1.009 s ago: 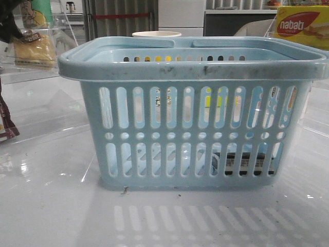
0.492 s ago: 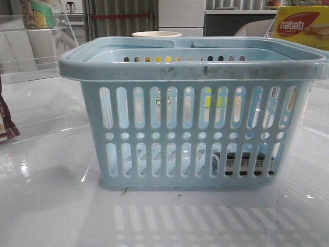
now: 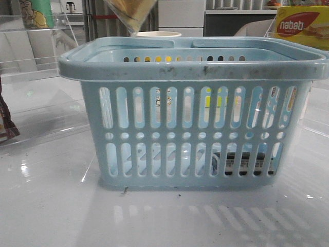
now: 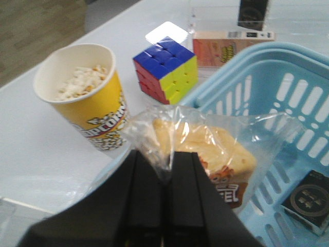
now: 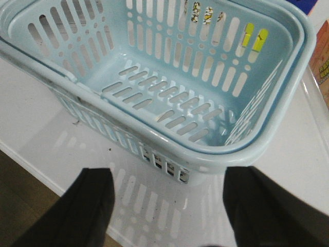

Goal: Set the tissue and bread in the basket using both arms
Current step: 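Carry the bread bun with the left gripper and release it into the basket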

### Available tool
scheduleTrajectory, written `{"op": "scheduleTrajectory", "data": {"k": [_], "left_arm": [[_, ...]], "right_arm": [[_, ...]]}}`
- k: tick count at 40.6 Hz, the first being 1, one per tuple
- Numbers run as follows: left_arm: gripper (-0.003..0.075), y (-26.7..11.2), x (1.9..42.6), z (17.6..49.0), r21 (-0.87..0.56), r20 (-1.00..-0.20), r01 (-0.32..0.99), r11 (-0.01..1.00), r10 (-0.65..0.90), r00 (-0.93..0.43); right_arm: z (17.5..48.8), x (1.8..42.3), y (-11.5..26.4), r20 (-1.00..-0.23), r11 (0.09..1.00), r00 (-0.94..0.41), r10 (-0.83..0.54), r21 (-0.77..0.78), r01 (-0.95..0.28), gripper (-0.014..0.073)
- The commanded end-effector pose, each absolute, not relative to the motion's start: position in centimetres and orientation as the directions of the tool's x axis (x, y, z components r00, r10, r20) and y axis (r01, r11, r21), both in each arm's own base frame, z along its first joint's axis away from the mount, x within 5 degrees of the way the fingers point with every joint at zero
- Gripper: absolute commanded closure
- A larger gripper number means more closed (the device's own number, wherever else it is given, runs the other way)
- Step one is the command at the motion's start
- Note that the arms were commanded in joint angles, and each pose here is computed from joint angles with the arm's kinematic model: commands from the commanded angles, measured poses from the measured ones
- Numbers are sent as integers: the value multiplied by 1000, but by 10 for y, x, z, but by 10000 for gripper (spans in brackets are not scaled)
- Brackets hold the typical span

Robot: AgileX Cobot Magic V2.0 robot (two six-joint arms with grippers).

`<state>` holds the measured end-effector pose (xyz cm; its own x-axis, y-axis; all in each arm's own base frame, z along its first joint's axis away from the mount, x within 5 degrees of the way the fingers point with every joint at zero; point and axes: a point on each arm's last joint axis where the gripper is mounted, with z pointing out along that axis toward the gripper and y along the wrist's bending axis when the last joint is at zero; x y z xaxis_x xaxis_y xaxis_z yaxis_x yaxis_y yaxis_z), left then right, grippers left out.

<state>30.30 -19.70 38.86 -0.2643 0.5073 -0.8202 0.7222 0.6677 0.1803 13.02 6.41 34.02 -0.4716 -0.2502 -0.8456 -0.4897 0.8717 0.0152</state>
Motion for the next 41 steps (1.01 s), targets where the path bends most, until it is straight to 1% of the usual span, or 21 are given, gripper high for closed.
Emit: {"op": "scheduleTrajectory", "data": {"k": [1,9,13,16,20,24,27,28,41], "left_arm": [[628,-213,300,399,193,-861,729,656,469,-195],[628,-241,311,362,168,-816,772,613,526,-240],[626,-248,317,347,156,-797,780,606,544,-263],[606,-250,319,340,148,-785,783,604,554,-279],[534,-250,320,337,142,-778,786,602,559,-288],[398,-250,319,336,138,-772,789,599,564,-293],[330,-250,319,336,137,-769,790,598,566,-295],[318,-250,319,335,136,-769,790,597,567,-296],[316,-250,318,335,134,-764,792,595,571,-300]], "right_arm": [[357,132,64,-898,875,-382,-217,-6,-483,48],[357,132,64,-898,875,-382,-217,-6,-483,48],[357,132,64,-898,875,-382,-217,-6,-483,48],[357,132,64,-898,875,-382,-217,-6,-483,48],[357,132,64,-898,875,-382,-217,-6,-483,48],[357,132,64,-898,875,-382,-217,-6,-483,48],[357,132,64,-898,875,-382,-217,-6,-483,48],[357,132,64,-898,875,-382,-217,-6,-483,48],[357,132,64,-898,875,-382,-217,-6,-483,48]]}}
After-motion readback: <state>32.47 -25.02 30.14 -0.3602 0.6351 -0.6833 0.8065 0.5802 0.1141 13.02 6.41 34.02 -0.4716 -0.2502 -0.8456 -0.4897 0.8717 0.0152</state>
